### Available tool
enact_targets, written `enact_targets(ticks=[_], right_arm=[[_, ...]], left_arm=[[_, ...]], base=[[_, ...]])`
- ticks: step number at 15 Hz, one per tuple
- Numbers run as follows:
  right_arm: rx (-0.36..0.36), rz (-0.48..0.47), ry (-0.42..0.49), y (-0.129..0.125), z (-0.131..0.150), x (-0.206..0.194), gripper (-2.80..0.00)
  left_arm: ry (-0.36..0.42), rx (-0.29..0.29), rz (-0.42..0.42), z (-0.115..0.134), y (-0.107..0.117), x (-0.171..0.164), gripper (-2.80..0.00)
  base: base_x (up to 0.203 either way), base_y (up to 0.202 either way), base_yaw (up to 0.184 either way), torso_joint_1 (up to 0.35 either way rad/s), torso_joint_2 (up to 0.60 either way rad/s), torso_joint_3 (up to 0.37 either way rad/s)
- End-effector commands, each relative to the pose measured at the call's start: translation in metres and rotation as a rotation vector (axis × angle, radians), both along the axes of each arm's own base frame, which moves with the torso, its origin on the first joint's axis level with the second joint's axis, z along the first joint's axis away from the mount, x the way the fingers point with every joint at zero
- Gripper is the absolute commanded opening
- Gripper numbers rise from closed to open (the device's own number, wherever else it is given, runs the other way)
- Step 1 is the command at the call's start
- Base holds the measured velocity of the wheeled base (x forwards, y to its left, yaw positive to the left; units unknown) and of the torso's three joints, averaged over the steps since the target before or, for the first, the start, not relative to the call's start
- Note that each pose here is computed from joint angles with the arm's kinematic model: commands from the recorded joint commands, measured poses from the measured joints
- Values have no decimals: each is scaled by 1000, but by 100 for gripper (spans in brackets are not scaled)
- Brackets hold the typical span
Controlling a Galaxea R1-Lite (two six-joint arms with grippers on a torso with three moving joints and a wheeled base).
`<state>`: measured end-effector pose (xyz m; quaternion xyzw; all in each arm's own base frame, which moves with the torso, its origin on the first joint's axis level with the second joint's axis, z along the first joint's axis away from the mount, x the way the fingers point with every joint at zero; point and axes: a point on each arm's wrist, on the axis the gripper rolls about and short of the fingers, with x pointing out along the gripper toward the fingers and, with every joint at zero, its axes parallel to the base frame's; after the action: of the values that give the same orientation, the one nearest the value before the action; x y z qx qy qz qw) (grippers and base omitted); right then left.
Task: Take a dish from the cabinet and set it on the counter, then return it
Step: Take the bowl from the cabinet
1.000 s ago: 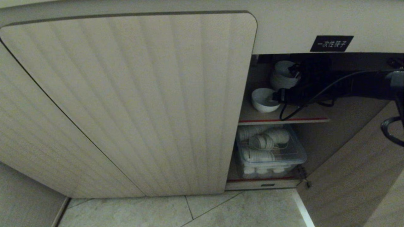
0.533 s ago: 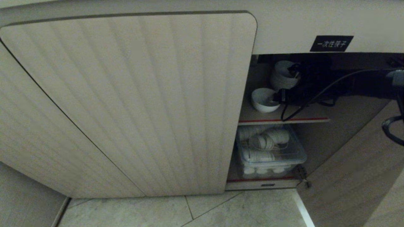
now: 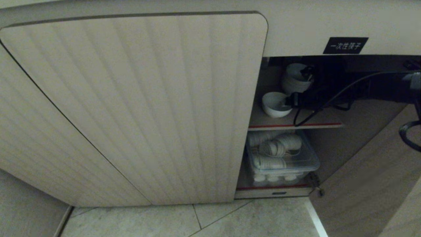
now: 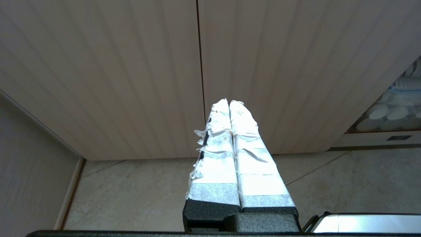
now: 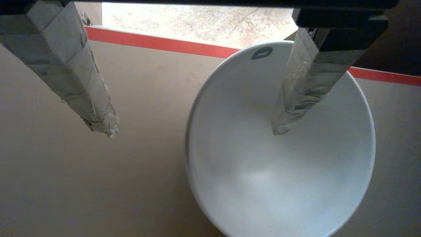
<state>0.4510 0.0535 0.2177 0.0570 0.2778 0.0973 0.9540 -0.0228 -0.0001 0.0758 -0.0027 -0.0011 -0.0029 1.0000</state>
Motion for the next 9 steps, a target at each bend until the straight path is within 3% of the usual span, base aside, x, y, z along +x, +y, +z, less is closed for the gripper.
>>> enact_targets(ticks=[1, 9], right_arm=[[0, 0, 3, 0, -2, 1, 0], [4, 1, -27, 1, -6, 9, 0]], left_arm=[[-1, -1, 0, 0, 0, 0, -280], [-1, -1, 0, 0, 0, 0, -280]], base=[[0, 0, 0, 0, 0, 0], [0, 0, 0, 0, 0, 0]])
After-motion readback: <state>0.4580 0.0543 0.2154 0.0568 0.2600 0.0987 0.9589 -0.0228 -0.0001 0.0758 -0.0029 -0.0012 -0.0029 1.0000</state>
